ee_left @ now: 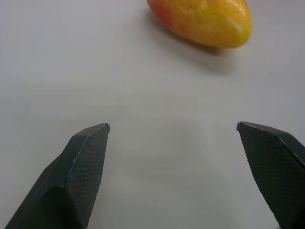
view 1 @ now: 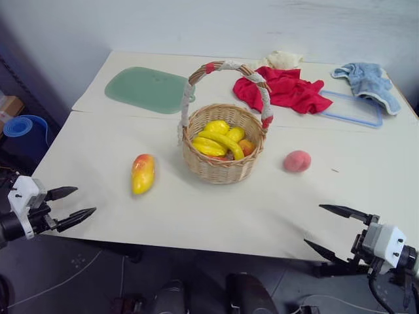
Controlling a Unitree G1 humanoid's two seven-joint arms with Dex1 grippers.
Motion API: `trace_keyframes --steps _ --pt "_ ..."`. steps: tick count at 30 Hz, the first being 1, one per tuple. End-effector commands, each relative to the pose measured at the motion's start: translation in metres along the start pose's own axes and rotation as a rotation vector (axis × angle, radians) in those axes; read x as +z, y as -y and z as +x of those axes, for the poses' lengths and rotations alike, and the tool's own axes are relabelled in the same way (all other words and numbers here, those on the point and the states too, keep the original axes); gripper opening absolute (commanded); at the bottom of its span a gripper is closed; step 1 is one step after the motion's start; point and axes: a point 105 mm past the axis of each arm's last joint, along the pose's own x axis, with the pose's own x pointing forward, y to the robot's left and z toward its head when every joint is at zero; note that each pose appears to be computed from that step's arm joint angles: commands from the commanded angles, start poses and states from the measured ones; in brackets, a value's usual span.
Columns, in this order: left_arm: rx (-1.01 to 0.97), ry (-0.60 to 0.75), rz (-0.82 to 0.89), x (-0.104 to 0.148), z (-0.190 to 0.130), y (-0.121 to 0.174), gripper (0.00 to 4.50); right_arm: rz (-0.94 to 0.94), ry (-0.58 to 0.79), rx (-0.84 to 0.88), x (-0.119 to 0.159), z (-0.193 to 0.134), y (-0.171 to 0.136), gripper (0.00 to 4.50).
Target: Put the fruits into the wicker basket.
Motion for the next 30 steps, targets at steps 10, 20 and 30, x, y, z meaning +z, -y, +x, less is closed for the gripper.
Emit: trace_keyframes --steps 10,20,30 --pt "-0.095 0.024 -0.470 0.076 0.034 0.010 4.50 -0.056 0.375 0.052 0.091 0.065 0.000 4.45" --pt "-0.122 -0.028 -0.538 0.078 0.124 0.026 4.50 -0.024 0.317 0.086 0.069 0.054 -0.014 4.45" --pt "-0.203 -0.100 -0.393 0.085 0.179 0.058 3.64 -0.008 0.281 0.079 0.060 0.051 -0.025 4.50"
